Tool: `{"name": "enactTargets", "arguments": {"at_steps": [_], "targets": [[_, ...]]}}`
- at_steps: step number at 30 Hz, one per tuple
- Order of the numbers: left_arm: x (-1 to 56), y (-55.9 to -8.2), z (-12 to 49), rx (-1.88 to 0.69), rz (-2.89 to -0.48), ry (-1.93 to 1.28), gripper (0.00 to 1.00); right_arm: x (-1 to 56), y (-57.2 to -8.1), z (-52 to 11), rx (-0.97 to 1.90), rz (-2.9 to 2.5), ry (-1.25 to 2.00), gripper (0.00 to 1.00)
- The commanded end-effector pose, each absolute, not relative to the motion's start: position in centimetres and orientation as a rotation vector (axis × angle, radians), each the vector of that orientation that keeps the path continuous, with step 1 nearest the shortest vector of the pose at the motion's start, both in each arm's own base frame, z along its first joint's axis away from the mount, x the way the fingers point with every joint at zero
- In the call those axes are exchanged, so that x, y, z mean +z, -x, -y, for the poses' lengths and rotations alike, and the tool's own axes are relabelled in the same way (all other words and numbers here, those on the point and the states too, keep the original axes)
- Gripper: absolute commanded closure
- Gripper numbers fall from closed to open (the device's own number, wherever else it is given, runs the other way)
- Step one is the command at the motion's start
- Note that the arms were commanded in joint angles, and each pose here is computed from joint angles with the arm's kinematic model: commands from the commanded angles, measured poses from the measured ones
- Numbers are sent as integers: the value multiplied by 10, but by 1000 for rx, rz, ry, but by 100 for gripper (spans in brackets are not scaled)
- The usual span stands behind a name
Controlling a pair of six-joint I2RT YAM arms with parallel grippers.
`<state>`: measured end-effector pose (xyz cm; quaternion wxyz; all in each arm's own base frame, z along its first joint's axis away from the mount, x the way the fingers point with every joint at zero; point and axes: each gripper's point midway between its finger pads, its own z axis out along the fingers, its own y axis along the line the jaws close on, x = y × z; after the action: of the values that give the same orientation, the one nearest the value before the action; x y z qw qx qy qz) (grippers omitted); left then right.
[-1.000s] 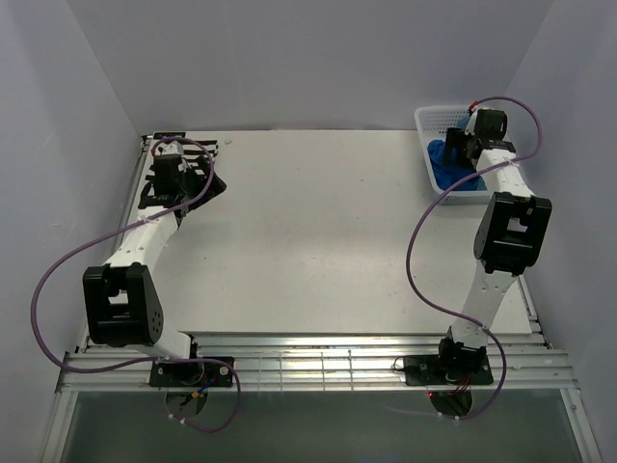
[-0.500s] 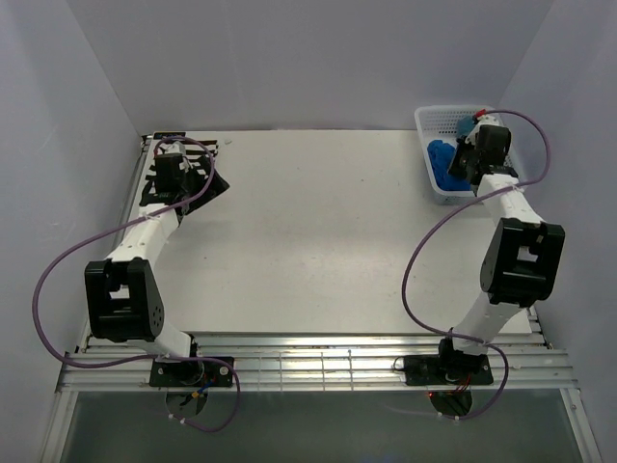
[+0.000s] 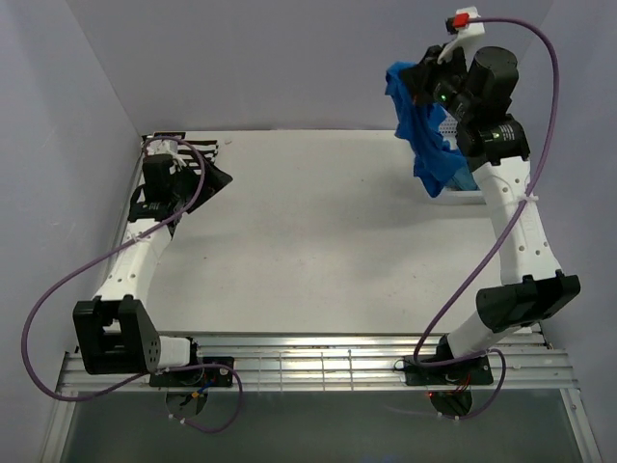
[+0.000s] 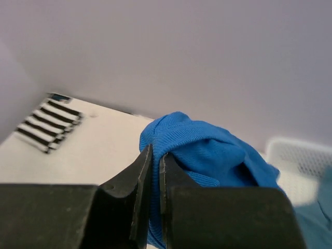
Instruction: Fold and stack the tank tops
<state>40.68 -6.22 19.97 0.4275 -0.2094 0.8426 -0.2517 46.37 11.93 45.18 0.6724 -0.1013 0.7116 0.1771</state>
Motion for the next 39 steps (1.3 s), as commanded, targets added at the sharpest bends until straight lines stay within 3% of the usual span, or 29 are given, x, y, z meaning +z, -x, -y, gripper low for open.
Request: {"name": "enactTargets", "arguments": {"at_steps": [1, 2, 8, 12, 15, 16, 18, 19, 22, 23, 25, 26, 28, 29, 30, 31, 39], "targets": [[245, -388, 60, -646, -1988, 531, 2, 496, -424, -186, 553, -1543, 459, 92], [256, -381, 60, -654, -1961, 527, 2, 526, -410, -197, 589, -1470, 498, 92], [273, -353, 58, -652, -1953, 579, 2, 579, -365, -250, 826, -1267, 613, 92], [270, -342, 57, -634, -1984, 588, 2, 570, -361, -241, 846, -1315, 528, 92], [258, -334, 54, -609, -2026, 611, 2, 495, -370, -227, 831, -1511, 441, 92], [249, -330, 54, -601, -2053, 622, 2, 422, -379, -225, 840, -1686, 389, 92], [241, -326, 55, -599, -2081, 624, 2, 367, -375, -202, 828, -1801, 303, 92], [236, -325, 55, -598, -2097, 632, 2, 290, -367, -193, 833, -1968, 252, 89], [211, -314, 64, -638, -2177, 638, 2, 210, -353, -158, 791, -2152, 114, 69], [196, -308, 68, -657, -2220, 646, 2, 179, -342, -149, 777, -2228, 72, 51], [183, -297, 84, -733, -2285, 613, 2, 165, -335, -135, 716, -2278, 27, 38], [177, -290, 95, -758, -2320, 589, 2, 162, -336, -124, 638, -2291, 0, 27], [160, -276, 106, -776, -2373, 580, 2, 168, -334, -116, 578, -2283, 12, 18], [156, -268, 118, -797, -2396, 563, 2, 166, -330, -110, 534, -2303, -11, 6], [150, -259, 125, -804, -2416, 549, 2, 167, -326, -109, 529, -2300, -5, 0], [147, -254, 130, -808, -2428, 541, 2, 166, -322, -109, 532, -2306, 0, 10], [103, -200, 195, -809, -2626, 487, 2, 146, -294, -106, 541, -2350, 8, 10]]}}
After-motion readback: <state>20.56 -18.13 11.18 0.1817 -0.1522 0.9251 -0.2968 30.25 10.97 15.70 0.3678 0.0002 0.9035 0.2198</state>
